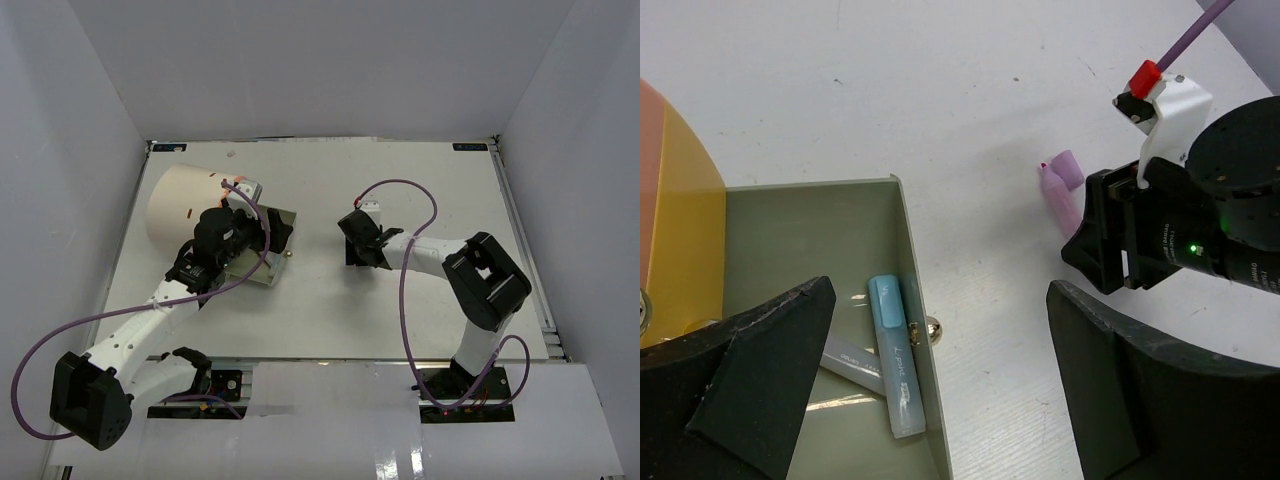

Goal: Sort the stationery into containers
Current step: Pick up the pen from the center of the board.

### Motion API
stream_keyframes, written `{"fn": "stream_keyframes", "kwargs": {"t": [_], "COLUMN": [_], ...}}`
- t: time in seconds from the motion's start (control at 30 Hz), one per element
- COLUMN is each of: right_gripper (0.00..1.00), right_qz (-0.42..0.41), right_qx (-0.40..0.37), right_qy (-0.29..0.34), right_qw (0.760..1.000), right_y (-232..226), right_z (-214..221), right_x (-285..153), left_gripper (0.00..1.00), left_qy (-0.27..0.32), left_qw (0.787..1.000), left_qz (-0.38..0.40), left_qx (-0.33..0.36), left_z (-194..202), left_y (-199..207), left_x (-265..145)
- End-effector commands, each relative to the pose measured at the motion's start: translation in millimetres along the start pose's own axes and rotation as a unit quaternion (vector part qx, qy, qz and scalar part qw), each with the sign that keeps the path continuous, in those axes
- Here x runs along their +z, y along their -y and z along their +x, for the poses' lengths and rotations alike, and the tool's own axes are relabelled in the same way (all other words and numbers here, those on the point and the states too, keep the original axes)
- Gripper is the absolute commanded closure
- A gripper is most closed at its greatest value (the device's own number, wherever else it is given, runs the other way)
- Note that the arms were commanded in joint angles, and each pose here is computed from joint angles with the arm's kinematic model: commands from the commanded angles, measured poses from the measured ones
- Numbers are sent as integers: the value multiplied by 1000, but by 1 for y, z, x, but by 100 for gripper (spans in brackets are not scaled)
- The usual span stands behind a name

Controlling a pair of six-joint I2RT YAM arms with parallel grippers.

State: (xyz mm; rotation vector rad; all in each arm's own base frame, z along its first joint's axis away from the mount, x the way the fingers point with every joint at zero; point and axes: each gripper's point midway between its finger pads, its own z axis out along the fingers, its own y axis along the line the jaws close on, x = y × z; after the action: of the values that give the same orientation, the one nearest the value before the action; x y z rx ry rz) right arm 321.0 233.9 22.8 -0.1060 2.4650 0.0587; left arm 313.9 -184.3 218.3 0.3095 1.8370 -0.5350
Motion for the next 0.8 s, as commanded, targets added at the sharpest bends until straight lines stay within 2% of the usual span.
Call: {"fn": "stream_keyframes", "kwargs": {"t": [0.0, 0.33, 0.47, 0.6, 0.77], "right_gripper": [48, 66, 80, 84, 87], "right_qz": [2, 18, 15, -22, -90], "right_qx": [17, 20, 21, 27, 22], "right_qy": [12, 10, 11, 55, 144], "right_qw": [1000, 1000, 1000, 998, 985], "right_y": [-3, 6, 8, 4, -13], "right_z": [-14, -5, -1, -19, -52], "right_x": [3, 5, 2, -19, -65], "left_gripper": [2, 2, 2, 2, 2], "left_qy": [18, 17, 18, 24, 35], "left_qw": [1000, 1000, 999, 998, 987], "left_qz": [12, 21, 29, 42, 96], "left_qx": [-6, -10, -13, -36, -122], "left_z": [-9, -8, -8, -13, -31], "left_y": [5, 9, 11, 19, 46], "left_x": [-4, -3, -3, -5, -14]}}
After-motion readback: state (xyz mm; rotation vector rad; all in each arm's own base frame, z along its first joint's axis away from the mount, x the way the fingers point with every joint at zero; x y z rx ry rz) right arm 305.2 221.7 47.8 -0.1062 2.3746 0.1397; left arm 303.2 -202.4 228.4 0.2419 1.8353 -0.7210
